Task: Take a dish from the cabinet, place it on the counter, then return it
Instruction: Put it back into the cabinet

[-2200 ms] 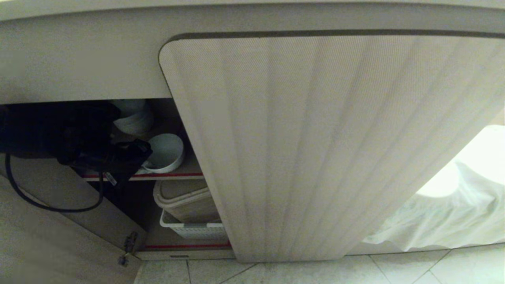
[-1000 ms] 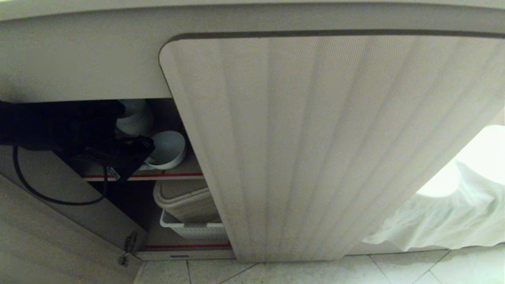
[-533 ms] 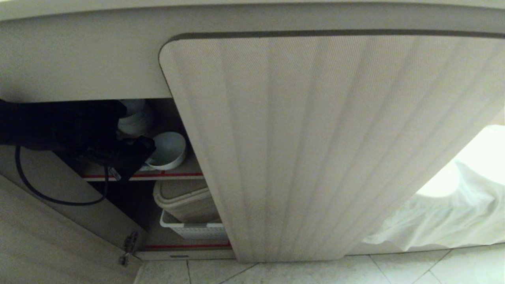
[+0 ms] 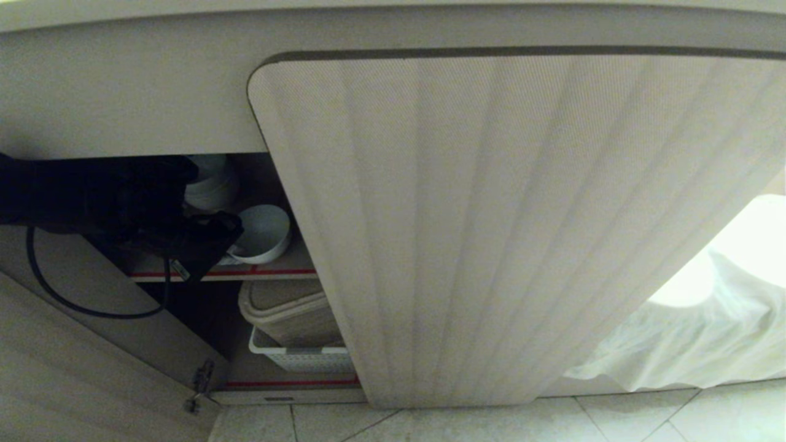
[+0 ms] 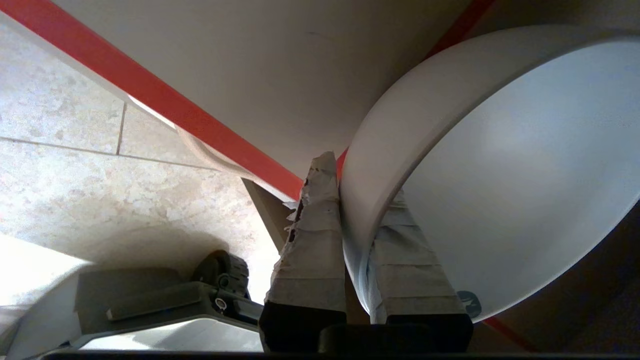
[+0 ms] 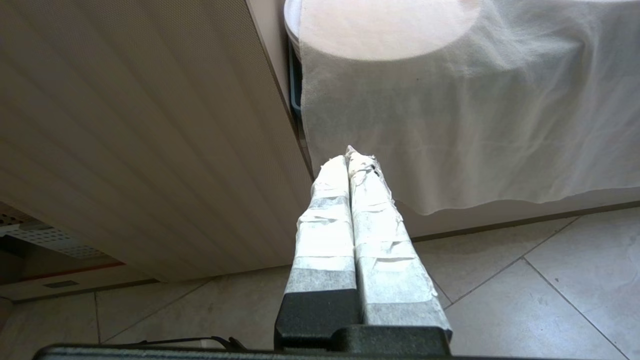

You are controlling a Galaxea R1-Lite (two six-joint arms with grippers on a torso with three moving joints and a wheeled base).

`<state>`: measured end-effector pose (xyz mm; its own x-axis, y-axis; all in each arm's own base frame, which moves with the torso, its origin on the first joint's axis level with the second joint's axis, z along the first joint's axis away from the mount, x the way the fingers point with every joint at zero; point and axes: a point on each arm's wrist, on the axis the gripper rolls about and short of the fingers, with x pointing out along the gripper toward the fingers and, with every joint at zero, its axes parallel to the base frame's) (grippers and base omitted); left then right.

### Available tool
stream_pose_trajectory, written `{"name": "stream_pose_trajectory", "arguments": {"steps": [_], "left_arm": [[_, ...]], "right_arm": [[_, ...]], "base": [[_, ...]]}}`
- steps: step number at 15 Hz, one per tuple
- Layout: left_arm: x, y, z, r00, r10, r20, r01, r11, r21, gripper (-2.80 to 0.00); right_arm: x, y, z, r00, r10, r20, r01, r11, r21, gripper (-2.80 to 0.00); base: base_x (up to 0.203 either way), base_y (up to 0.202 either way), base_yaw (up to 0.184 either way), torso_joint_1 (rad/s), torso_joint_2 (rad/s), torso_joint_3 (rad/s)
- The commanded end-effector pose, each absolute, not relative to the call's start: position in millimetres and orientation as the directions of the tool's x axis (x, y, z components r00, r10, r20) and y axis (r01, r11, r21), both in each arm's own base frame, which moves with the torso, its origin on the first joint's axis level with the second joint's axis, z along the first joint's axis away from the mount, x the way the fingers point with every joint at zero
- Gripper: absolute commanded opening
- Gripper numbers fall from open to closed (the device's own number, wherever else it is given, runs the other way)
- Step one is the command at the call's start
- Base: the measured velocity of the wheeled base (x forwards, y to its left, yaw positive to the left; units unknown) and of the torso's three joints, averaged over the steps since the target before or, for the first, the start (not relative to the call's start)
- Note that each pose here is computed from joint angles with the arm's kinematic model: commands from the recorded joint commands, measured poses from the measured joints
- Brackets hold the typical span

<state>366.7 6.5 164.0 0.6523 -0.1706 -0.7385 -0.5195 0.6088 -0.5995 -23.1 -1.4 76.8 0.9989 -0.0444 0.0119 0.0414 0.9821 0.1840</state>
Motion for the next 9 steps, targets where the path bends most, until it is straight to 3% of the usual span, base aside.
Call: {"name": "stream_pose_trajectory", "arguments": {"steps": [1,9], "left_arm": [[367.3,6.9,164.3,0.653,-0.171,-0.738,-0.522,0.605,-0.602,-2.80],[369.2,7.0,165.9,0.658,-0.170,-0.733,-0.518,0.605,-0.605,-2.80]], "right_arm": [[-22.9,-1.4,76.8,0.999,-0.044,0.011,0.042,0.982,0.185,-2.80],[-22.9,-1.4,76.8,0.999,-0.044,0.011,0.042,0.982,0.185,-2.80]], "base": [[0.000,0.000,0.000,0.000,0.00,0.000],[0.000,0.000,0.000,0.000,0.00,0.000]]}}
